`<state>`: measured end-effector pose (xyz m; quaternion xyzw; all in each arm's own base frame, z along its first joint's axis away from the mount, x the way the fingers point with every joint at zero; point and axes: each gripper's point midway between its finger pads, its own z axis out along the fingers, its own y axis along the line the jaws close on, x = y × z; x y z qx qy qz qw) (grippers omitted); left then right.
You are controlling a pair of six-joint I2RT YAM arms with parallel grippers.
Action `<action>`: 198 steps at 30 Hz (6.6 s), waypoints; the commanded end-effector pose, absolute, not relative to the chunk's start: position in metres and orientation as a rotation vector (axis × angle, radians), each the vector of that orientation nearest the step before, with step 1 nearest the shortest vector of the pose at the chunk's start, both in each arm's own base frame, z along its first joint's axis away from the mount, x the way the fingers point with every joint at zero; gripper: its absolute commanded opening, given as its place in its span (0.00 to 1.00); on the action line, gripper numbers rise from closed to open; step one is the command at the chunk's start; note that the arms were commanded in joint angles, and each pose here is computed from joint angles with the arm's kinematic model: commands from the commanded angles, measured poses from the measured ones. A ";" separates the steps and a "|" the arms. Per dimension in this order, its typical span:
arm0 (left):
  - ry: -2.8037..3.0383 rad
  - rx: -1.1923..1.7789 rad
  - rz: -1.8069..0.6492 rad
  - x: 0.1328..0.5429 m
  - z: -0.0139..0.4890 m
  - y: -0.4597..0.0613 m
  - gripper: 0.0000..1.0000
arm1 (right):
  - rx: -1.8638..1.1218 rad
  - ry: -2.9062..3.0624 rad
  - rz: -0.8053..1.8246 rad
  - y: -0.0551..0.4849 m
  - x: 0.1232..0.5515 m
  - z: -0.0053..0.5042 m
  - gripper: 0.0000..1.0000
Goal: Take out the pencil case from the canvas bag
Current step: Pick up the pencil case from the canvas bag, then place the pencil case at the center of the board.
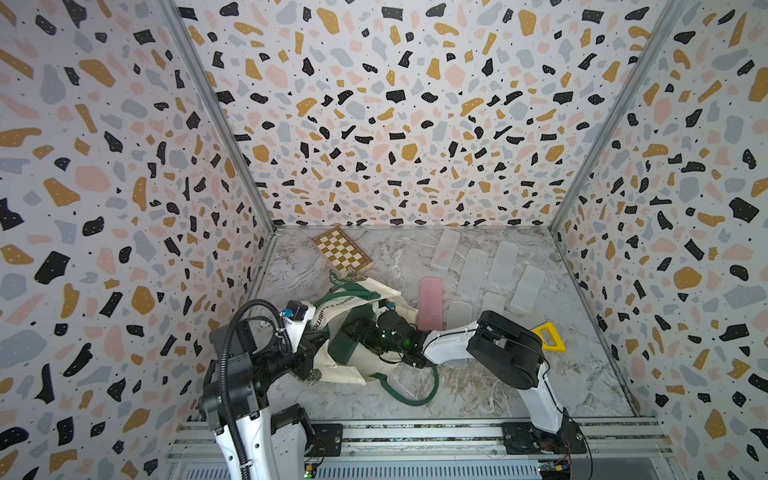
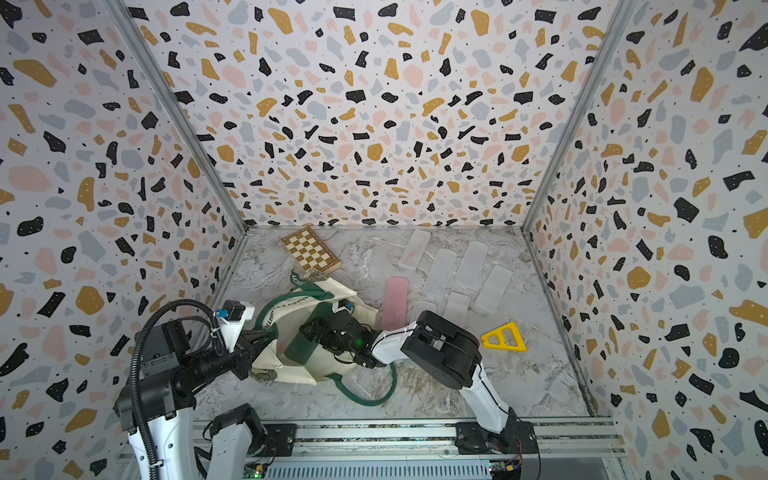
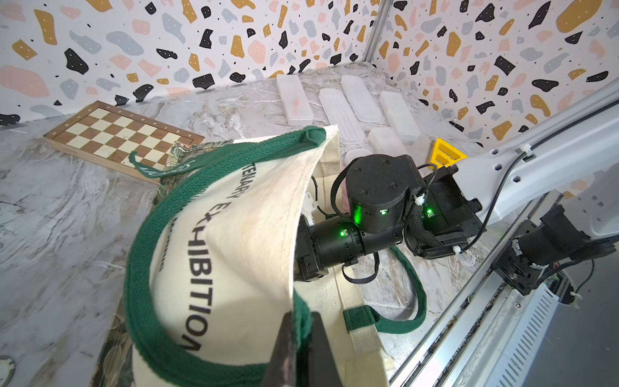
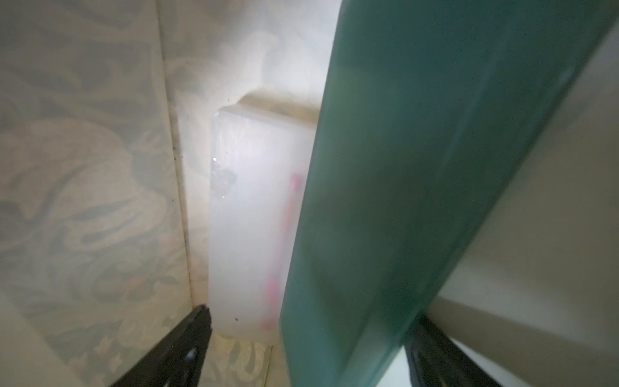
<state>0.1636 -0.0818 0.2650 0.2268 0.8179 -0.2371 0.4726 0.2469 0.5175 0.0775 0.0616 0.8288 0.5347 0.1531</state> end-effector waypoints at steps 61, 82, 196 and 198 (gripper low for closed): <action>1.955 0.413 -0.507 0.185 0.276 -0.065 0.00 | -0.628 2.006 1.340 0.467 0.204 0.182 0.27; 1.952 0.333 -0.476 0.191 0.277 -0.057 0.00 | -0.490 2.025 1.247 0.405 0.199 0.241 0.26; 1.982 0.271 -0.433 0.197 0.273 -0.046 0.00 | 0.219 2.224 1.145 0.318 0.604 0.103 0.43; 1.980 0.272 -0.432 0.197 0.273 -0.047 0.00 | 0.222 2.235 1.148 0.319 0.605 0.105 0.50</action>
